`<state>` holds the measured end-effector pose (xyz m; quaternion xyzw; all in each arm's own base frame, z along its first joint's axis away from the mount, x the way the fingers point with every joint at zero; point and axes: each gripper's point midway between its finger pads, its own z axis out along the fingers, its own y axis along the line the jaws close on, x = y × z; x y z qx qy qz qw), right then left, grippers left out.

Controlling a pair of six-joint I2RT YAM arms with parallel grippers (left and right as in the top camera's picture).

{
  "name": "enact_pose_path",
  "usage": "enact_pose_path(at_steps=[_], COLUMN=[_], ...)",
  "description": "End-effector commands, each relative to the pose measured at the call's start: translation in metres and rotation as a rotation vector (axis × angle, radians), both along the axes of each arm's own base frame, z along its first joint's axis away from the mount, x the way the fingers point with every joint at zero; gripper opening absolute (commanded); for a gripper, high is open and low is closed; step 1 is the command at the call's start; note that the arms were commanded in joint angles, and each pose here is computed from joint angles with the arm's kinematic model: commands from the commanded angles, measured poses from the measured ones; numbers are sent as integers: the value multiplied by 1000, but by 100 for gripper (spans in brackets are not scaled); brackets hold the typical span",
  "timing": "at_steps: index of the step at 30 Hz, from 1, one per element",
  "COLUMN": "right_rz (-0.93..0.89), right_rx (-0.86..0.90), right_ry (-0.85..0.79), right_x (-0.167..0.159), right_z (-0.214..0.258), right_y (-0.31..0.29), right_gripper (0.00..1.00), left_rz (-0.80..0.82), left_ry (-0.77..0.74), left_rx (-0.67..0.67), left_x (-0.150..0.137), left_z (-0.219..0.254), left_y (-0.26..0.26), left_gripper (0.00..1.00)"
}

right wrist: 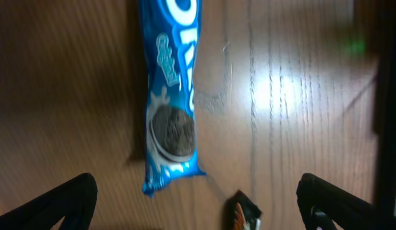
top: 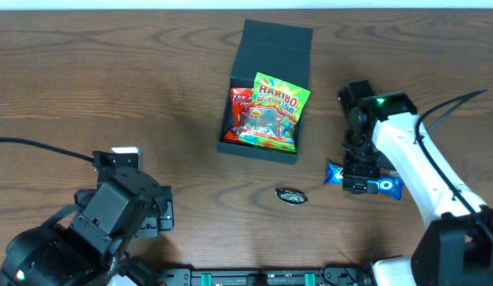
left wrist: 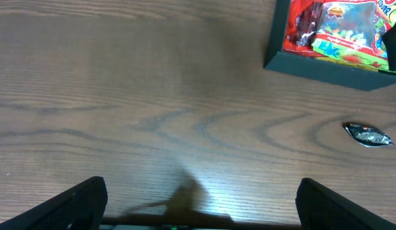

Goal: Pack container
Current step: 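Move the right gripper down to the blue Oreo pack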

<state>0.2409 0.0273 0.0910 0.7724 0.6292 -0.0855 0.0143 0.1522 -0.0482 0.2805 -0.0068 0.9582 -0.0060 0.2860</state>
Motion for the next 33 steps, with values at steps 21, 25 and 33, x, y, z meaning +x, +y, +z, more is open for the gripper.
enact_pose_path(at_steps=[21, 25, 33], right_rz=[32, 42, 54], right_rx=[14, -5, -25], right_ry=[-76, -90, -102], right_x=[4, 5, 9], right_z=[-69, -73, -73], right_y=[-33, -36, -39], right_gripper=[99, 99, 99], left_rz=[-5, -5, 8], left_ry=[6, 6, 6], left_rx=[3, 3, -6], left_x=[0, 0, 0], left_z=[-1, -1, -1], left_y=[-1, -1, -1], left_gripper=[95, 95, 95])
